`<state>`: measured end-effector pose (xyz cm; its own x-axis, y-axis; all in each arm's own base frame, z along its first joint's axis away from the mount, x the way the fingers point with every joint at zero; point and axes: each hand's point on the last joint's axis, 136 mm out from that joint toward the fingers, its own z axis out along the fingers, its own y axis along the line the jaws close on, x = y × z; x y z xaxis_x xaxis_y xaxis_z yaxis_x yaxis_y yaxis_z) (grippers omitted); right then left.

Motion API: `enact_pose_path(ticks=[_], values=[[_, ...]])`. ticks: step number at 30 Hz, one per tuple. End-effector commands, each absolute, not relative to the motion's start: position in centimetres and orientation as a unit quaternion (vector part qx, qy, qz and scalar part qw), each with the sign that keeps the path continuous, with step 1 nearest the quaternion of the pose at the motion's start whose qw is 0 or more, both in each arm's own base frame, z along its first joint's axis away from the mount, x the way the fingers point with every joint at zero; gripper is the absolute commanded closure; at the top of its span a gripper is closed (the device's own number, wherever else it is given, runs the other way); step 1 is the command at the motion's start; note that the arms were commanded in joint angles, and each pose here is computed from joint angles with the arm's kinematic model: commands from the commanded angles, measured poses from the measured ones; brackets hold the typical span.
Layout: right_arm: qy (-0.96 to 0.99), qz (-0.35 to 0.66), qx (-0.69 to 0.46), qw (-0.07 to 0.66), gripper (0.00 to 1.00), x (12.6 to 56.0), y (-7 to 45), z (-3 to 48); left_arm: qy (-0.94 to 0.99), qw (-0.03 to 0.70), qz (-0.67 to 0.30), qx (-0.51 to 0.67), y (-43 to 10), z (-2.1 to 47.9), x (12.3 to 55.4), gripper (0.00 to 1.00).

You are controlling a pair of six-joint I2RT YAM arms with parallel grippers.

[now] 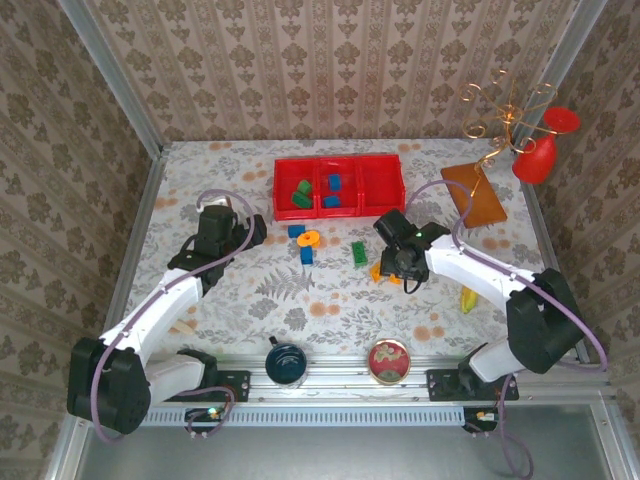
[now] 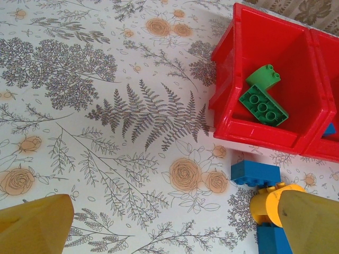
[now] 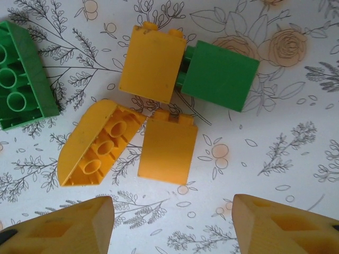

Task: Sort the legos into containers by color
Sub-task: Pick up the lego from the center of the table.

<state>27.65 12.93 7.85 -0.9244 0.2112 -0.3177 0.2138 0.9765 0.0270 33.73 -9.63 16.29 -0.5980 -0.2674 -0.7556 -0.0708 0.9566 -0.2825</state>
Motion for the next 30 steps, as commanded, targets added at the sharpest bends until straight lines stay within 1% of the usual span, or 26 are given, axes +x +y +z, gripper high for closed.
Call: enact_pose_path(ticks=[1,11,17,30], values=[[0.981,0.004,0.124,0.149,0.38,28.0,13.1,6.7,0.884,0.439,-0.122,-0.104,-9.6,16.3,33.8,0.00],[0.983,-0.014,0.134,0.124,0.39,28.1,12.2,4.1,0.884,0.439,-0.123,-0.104,-9.7,16.3,33.9,0.00],[0.984,-0.024,0.135,0.110,0.41,27.7,11.8,2.9,0.884,0.438,-0.125,-0.104,-9.8,16.4,34.0,0.00],[0.985,-0.039,0.138,0.097,0.55,26.8,10.8,2.5,0.882,0.443,-0.125,-0.102,-9.8,16.9,34.2,0.00]])
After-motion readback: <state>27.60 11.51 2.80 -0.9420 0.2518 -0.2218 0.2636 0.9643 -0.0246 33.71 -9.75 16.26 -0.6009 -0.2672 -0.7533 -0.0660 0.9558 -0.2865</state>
